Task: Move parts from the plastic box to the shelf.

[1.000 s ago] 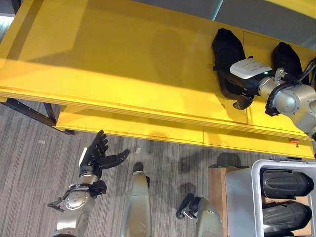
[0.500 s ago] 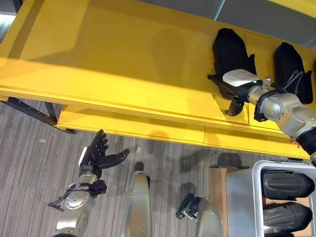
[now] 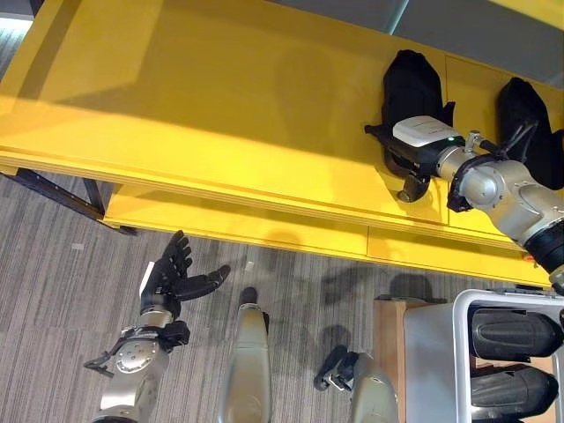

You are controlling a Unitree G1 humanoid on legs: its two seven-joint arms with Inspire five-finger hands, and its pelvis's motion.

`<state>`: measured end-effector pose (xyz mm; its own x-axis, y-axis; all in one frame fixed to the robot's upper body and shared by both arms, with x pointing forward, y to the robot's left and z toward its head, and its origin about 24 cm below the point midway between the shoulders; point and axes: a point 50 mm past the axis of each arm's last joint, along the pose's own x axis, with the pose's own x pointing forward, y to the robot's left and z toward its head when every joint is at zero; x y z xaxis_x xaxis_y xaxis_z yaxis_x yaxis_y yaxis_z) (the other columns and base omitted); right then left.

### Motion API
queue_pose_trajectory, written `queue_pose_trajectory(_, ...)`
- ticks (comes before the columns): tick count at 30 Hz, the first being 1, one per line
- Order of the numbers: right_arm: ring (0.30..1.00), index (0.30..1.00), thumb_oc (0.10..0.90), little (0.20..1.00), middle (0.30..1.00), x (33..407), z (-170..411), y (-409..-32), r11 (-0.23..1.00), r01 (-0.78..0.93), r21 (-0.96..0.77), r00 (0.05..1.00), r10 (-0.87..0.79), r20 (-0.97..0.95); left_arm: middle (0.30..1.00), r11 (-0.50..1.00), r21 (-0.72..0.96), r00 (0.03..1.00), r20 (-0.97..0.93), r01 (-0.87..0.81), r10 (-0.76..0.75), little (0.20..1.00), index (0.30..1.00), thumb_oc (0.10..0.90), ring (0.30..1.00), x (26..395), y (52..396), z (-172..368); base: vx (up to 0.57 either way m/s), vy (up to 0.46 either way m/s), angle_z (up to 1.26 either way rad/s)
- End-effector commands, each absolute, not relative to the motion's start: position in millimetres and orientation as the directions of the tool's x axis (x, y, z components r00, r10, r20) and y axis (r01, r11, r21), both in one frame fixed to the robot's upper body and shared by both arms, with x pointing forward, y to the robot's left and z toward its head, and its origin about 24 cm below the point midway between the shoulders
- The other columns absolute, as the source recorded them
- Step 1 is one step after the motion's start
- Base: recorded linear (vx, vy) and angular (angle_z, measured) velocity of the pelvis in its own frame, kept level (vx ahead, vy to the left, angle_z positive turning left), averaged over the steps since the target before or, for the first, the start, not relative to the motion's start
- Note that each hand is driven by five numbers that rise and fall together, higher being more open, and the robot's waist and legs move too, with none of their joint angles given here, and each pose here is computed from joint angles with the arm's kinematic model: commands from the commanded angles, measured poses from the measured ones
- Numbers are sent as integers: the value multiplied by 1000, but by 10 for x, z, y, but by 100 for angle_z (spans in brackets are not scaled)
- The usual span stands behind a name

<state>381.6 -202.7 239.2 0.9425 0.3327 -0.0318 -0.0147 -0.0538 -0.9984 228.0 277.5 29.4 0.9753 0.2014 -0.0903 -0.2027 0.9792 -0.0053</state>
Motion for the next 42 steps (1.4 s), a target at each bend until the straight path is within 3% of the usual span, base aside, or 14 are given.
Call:
queue_pose_trajectory(1,1000,1000,900,1000,1000,3801,3047,-1893,64,204,-977,904,370,213,1000,979,23,974,112,-202,199,1000,1000,900,1000,2375,2835,664,0,0,0)
queue_pose_trajectory(20,1000,1000,900,1000,1000,3639,3130,-2220,-28,228,-973,924,321,208,1000,974,38,971,103,-221,216,1000,1000,900,1000,2345,2887,650,0,0,0)
queue_pose_trajectory(42,1000,1000,900,1000,1000,3562,2897,-2409,45,186,-982,937,292,191,1000,971,50,969,95,-232,227,1000,1000,900,1000,2338,2913,631,-1,-2,-1)
